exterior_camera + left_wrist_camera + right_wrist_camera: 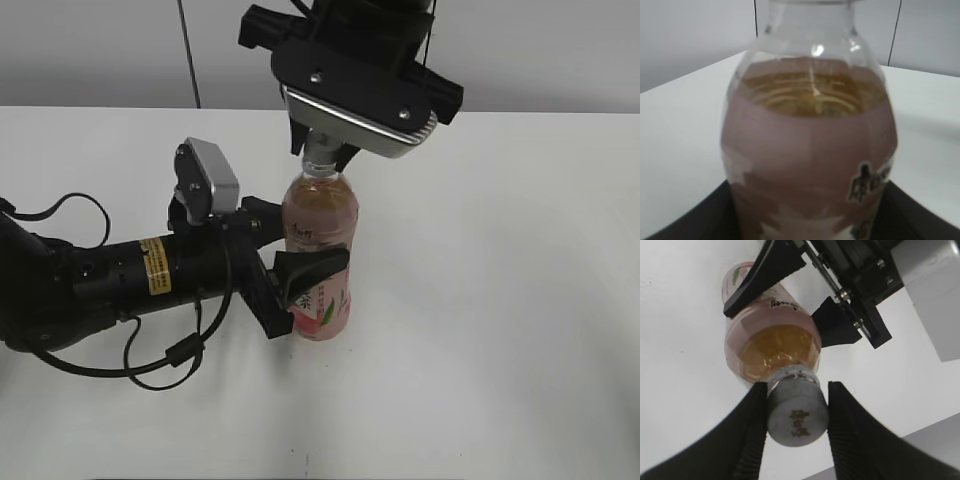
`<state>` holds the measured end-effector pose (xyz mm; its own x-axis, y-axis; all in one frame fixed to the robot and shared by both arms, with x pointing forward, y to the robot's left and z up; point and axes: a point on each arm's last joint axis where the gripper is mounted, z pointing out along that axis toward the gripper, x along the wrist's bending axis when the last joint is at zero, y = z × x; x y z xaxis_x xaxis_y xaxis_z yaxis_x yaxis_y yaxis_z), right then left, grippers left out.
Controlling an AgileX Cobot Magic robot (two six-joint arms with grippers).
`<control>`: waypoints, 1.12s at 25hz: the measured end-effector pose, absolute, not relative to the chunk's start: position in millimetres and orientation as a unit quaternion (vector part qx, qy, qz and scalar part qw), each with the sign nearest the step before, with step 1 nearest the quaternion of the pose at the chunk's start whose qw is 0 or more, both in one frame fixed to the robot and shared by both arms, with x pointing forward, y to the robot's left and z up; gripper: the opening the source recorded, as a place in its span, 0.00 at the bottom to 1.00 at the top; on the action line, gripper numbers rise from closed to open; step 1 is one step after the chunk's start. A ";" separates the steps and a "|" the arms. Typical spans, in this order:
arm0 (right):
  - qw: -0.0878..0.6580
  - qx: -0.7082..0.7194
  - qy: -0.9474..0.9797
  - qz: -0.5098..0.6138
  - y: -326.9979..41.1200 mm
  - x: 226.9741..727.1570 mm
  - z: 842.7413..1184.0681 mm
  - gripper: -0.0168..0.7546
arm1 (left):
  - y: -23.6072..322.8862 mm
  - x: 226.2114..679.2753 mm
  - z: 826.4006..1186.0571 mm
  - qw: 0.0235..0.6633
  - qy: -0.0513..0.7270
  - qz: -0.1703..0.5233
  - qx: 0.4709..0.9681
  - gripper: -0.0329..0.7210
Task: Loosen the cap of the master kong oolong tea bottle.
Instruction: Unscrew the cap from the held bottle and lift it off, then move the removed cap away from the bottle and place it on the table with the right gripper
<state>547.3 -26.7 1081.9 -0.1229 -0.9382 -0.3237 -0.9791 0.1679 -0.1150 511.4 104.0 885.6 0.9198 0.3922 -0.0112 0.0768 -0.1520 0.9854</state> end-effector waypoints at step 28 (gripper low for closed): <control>0.049 0.490 0.867 0.079 -197.9 632.5 1035.8 0.38 | 104.2 512.1 885.6 0.632 0.159 0.127 0.748 0.57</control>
<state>632.5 -197.9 1035.8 -0.5152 0.8570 -0.0081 0.8413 0.5075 0.1860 512.1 104.2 885.6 0.9173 0.3981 -0.0115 0.0781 -0.1516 0.9853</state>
